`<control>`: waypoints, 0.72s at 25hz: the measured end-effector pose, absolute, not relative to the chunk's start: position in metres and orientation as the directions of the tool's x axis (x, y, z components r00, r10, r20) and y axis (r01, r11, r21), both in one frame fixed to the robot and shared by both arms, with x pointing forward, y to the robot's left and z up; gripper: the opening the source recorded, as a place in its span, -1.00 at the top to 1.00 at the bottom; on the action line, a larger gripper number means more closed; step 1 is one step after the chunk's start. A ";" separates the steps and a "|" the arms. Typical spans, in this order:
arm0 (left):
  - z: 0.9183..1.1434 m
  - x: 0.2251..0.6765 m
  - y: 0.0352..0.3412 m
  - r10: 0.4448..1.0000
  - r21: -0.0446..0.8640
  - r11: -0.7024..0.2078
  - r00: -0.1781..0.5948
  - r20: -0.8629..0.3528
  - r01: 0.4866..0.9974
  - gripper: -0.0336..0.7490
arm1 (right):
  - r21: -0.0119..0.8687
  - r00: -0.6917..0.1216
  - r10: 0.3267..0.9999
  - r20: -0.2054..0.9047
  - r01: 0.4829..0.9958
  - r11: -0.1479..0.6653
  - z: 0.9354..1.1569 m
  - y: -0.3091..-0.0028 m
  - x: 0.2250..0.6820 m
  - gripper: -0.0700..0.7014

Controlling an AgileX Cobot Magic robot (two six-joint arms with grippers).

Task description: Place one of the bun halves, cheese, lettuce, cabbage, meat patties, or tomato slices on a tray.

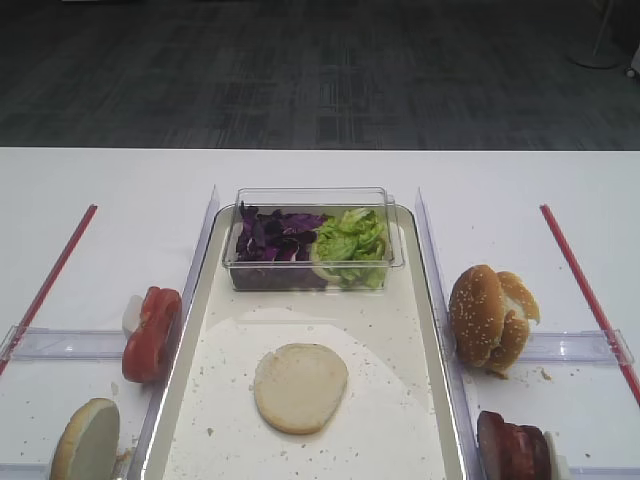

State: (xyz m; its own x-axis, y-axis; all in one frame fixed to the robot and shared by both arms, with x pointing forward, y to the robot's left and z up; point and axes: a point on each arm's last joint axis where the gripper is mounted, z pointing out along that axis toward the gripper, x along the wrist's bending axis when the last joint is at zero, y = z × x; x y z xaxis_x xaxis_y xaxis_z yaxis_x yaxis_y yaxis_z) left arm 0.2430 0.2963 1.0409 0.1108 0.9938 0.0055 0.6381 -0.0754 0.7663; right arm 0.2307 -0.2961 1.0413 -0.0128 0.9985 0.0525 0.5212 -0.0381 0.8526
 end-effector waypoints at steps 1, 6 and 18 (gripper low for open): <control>1.041 0.241 0.297 0.995 0.774 -0.068 0.103 0.003 0.629 -0.50 | 0.853 -0.013 0.999 0.052 0.521 -0.038 1.041 -0.296 0.231 -0.66; 1.041 0.230 0.300 0.999 0.821 -0.024 0.050 -0.006 0.571 -0.50 | 0.853 -0.013 0.999 0.052 0.521 -0.038 1.041 -0.296 0.231 -0.66; 1.040 0.227 0.303 1.000 0.831 0.025 -0.003 -0.029 0.556 -0.50 | 0.853 -0.013 0.999 0.052 0.521 -0.038 1.041 -0.296 0.231 -0.66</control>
State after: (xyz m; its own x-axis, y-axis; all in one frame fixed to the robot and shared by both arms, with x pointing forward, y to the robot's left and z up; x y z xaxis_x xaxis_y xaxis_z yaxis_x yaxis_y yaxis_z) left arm 0.2271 0.3033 1.0403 -0.0026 0.9996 -0.0287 0.5555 0.0253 0.8311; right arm 0.2307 -0.2961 1.0413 -0.0128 0.9985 0.0525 0.5212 -0.0381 0.8526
